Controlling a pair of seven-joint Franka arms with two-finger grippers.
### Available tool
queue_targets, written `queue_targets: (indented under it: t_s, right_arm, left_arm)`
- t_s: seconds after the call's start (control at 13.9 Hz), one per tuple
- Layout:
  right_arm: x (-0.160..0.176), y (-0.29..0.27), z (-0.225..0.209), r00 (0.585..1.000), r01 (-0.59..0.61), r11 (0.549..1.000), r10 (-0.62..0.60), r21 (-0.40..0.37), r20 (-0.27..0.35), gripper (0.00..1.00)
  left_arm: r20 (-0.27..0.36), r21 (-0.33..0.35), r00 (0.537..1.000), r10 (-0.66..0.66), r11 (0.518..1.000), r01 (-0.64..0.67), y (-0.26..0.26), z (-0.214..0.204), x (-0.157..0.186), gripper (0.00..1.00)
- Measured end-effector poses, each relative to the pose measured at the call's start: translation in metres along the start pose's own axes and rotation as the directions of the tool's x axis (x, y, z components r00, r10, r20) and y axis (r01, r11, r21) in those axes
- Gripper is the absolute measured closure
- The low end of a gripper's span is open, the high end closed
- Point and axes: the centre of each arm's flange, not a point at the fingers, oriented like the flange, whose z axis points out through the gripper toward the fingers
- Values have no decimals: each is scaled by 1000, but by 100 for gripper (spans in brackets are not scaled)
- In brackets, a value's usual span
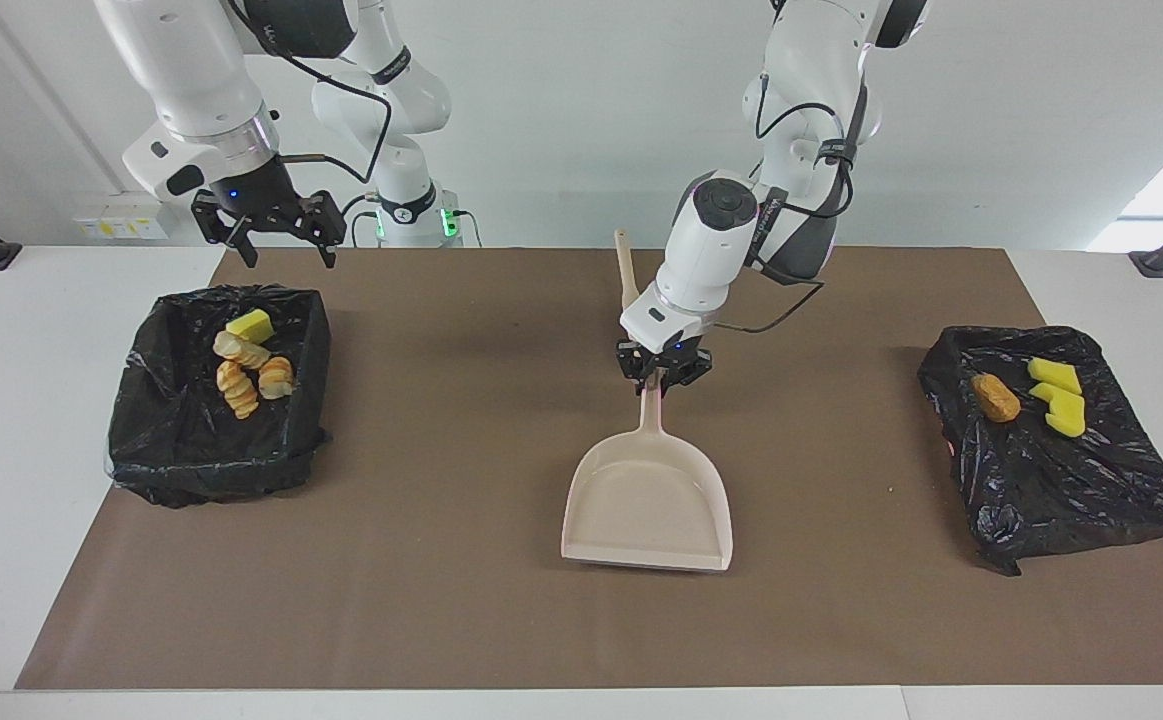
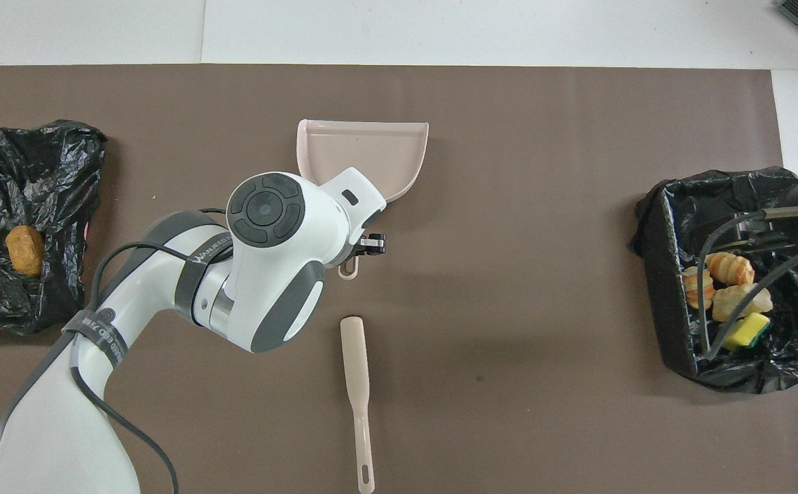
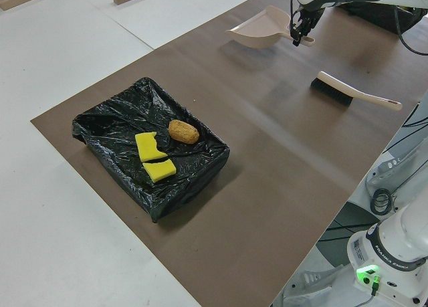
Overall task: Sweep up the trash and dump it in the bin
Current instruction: 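Lower the dustpan onto the table center with the left gripper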
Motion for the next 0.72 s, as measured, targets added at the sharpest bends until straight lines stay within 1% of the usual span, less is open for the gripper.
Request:
queue_targets:
  t_s: [0.29, 0.43, 0.57, 0.72]
  right_arm:
    - [0, 0, 0, 1000, 0, 1000, 0, 0, 0, 0]
    - [0, 0, 0, 1000, 0, 1000, 0, 0, 0, 0]
    - [0, 0, 0, 1000, 0, 1000, 0, 0, 0, 0]
    - [0, 0, 0, 1000, 0, 1000, 0, 0, 0, 0]
  left_arm:
    - [18, 2, 1000, 1, 1000, -1, 5, 14, -3, 68]
    - [32, 3, 999, 15, 1000, -16, 16, 22, -10, 68]
    - [54, 7, 998, 18, 1000, -18, 31, 38, -19, 68]
    - [52, 4, 999, 12, 1000, -12, 34, 44, -20, 68]
